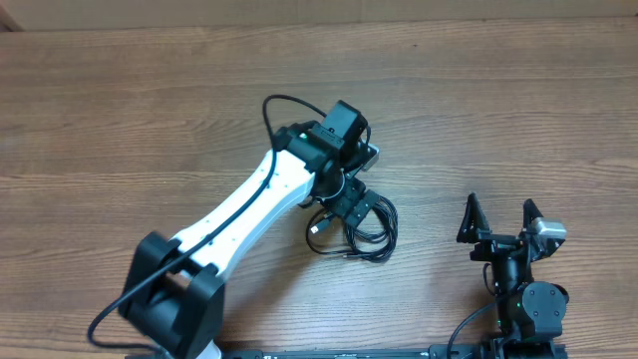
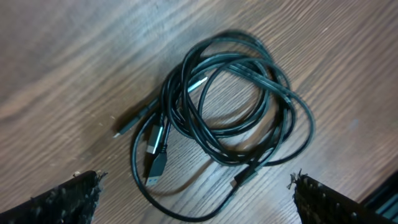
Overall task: Untangle cables
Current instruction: 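Reach the left gripper down onto the black cable bundle and grasp it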
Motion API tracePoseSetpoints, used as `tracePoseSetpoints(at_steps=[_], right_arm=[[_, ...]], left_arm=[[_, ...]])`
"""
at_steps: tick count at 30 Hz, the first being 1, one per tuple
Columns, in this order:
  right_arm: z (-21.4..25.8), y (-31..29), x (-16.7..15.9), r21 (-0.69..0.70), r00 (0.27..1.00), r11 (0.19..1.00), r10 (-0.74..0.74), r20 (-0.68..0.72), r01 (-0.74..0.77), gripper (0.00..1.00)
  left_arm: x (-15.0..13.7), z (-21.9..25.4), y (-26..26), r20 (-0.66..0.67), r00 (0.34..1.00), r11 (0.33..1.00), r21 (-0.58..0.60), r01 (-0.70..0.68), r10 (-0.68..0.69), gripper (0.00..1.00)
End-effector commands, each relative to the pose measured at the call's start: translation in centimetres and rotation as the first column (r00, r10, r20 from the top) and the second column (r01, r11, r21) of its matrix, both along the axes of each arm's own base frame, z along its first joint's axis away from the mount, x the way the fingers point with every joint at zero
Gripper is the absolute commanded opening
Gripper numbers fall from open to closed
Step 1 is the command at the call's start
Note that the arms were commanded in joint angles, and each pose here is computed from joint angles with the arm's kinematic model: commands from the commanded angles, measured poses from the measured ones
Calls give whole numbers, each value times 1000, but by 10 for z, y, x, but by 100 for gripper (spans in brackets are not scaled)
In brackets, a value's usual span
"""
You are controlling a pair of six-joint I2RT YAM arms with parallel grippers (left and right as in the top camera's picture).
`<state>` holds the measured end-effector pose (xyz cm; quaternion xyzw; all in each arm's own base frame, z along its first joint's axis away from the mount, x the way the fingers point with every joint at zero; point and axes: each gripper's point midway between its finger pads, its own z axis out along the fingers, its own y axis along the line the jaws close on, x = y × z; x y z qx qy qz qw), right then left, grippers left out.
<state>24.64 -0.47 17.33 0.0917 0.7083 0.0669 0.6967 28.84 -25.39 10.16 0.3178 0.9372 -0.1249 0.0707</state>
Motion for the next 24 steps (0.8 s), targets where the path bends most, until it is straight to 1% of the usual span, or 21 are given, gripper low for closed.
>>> tracePoseSetpoints(at_steps=[1,6,11,12,15,21,22,24], right_arm=[[-2,-1,0,-8,1000,1000,-3,3,3,100],[-2,-1,0,-7,1000,1000,-3,3,3,100],[-2,-1,0,-8,1000,1000,-3,3,3,100],[-2,-1,0,-8,1000,1000,-3,3,3,100],[-2,-1,0,-8,1000,1000,-3,3,3,100],[-2,-1,0,-8,1000,1000,-3,3,3,100],[-2,-1,0,-8,1000,1000,-3,3,3,100],[-2,-1,0,-8,1000,1000,-3,3,3,100]], left_arm=[[8,-13,-9,-20,1000,1000,-11,-21,20,100],[14,-31,-13,-70,983,986,5,-167,167,99],[23,-54,-1,-18,958,952,120,-281,285,84],[24,-57,1,-1,956,947,142,-290,293,79],[26,-62,5,29,952,935,179,-305,305,70],[21,-63,2,22,956,939,185,-290,291,70],[20,-63,1,22,958,940,186,-285,286,71],[16,-63,-3,20,961,944,185,-273,274,78]])
